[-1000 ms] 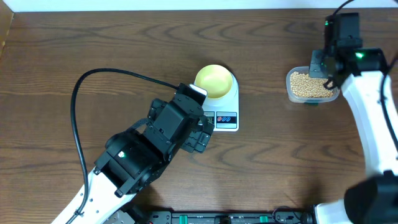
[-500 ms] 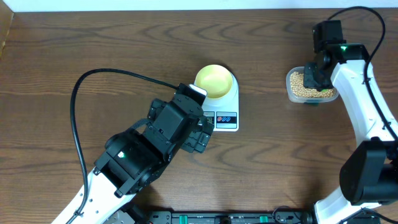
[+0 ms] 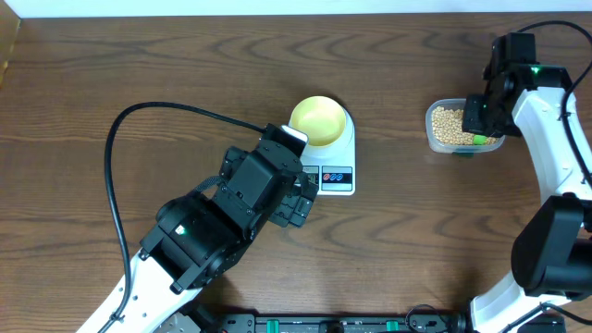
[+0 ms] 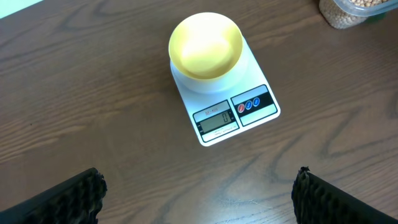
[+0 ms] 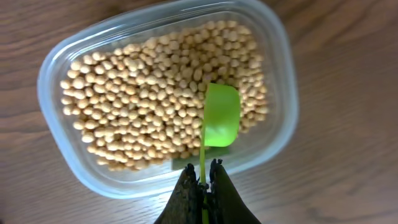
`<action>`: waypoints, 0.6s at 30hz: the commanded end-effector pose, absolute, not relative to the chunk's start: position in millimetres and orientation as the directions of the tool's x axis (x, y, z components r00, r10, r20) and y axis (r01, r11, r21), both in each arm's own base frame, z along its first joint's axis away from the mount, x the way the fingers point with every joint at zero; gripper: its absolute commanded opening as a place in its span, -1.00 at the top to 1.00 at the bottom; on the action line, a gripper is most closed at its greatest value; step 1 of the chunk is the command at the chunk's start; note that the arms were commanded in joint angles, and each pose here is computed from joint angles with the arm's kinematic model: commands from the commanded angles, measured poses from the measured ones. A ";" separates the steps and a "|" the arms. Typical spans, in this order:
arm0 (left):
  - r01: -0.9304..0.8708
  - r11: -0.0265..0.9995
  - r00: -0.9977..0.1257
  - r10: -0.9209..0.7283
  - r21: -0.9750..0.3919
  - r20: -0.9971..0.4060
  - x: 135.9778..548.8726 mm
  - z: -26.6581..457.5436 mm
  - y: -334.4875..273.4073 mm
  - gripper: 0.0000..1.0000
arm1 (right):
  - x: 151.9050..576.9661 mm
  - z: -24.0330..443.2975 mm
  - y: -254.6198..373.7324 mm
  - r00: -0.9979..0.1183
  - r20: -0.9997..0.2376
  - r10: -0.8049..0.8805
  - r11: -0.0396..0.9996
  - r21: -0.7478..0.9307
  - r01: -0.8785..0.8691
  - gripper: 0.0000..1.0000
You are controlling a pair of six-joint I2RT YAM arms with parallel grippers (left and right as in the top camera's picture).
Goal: Scoop item into bowl and weigh 50g on scale
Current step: 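Dip the scoop into the soybeans with the right gripper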
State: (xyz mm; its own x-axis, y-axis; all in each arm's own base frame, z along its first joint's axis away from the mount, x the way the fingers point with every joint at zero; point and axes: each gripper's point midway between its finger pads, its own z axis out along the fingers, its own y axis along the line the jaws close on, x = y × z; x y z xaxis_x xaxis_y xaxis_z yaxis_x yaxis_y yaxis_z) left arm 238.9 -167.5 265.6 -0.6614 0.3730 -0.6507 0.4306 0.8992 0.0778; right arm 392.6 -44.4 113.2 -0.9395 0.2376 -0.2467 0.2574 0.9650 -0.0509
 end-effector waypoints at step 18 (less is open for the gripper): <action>0.420 0.904 -0.656 0.362 0.078 -0.663 239.0 270.6 -164.4 -0.96 | 393.7 84.8 -10.9 -0.950 -0.100 0.295 0.926 0.274 0.259 0.98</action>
State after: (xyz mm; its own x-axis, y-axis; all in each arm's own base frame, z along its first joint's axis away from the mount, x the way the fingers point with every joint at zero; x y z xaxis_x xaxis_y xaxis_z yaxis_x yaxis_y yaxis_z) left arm 238.9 -167.5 265.6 -0.6616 0.3726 -0.6508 0.4303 0.8993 0.0775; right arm 396.8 -24.6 88.8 -0.9468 0.2809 -0.1568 0.2576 0.9540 0.1534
